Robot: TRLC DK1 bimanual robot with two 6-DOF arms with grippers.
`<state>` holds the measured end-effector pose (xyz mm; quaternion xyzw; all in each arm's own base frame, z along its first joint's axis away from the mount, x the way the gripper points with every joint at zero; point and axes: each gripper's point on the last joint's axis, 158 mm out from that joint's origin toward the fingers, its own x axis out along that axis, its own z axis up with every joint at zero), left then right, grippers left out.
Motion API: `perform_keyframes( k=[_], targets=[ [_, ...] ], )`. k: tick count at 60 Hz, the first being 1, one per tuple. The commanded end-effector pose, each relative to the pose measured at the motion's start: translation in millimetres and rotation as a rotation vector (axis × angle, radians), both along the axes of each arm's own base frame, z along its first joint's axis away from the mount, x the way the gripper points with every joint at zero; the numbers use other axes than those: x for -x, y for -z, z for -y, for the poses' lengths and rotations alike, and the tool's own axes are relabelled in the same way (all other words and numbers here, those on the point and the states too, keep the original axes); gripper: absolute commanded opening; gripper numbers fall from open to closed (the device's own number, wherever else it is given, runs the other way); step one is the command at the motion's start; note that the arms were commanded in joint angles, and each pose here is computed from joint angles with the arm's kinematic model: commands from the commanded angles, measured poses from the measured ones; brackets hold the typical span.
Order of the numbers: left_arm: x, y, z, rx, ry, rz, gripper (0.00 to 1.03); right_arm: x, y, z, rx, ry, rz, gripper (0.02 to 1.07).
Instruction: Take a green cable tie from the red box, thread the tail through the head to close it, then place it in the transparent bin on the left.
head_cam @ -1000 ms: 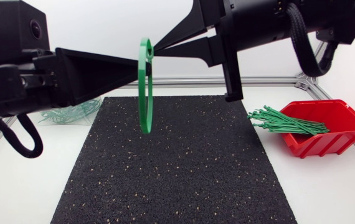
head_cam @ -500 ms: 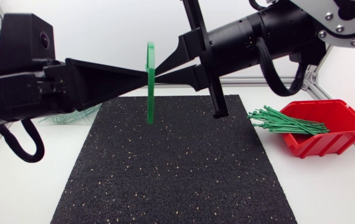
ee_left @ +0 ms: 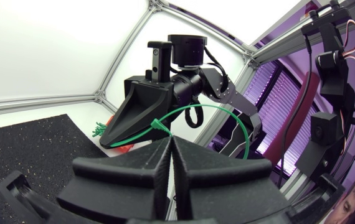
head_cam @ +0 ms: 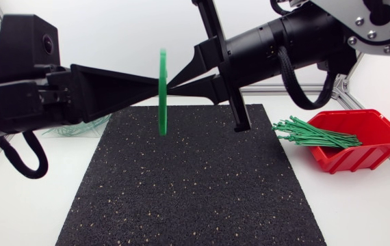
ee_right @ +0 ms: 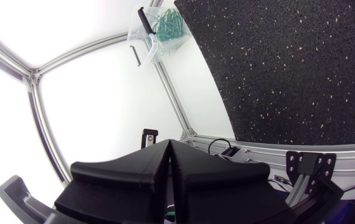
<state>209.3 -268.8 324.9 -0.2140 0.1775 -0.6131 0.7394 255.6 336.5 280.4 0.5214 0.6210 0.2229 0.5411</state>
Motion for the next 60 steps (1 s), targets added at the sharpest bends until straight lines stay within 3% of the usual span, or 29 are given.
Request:
perform_keyframes(
  k=[1, 3, 9, 15, 26, 33, 39, 50, 60],
  targets=[
    [3.1, -10.2, -2.2, 0.007, 0.013, 0.067, 0.03, -6.2, 5.8, 3.4, 0.052, -0.006, 0.039, 0.26],
    [-0.7, -8.0, -3.0, -0.003, 0.002, 0.062, 0.03, -9.2, 8.1, 5.9, 0.085, -0.011, 0.056, 0.35],
    [-11.9, 3.9, -3.5, -0.061, -0.024, 0.053, 0.03, -7.7, 22.1, 10.9, 0.182, -0.054, 0.089, 0.44],
    [-27.9, 23.5, -3.0, -0.154, -0.058, 0.031, 0.03, -13.0, 53.8, 21.0, 0.342, -0.093, 0.127, 0.72],
    [-60.0, 53.5, -14.1, -0.344, -0.155, 0.02, 0.03, -37.5, 90.9, 54.8, 0.562, -0.082, 0.196, 0.78],
    [-81.2, 59.8, -31.6, -0.442, -0.237, 0.033, 0.03, -54.4, 96.0, 78.4, 0.62, -0.053, 0.217, 0.78],
    [-101.1, 53.4, -54.7, -0.518, -0.34, 0.086, 0.03, -63.5, 102.7, 97.8, 0.706, -0.04, 0.255, 0.85],
    [-138.5, 42.0, -111.0, -0.636, -0.519, 0.146, 0.03, -77.0, 114.6, 128.4, 0.842, -0.009, 0.307, 0.89],
    [-190.1, 41.8, -195.0, -0.784, -0.776, 0.208, 0.03, -92.6, 110.2, 155.6, 0.955, 0.047, 0.395, 0.94]
  ],
)
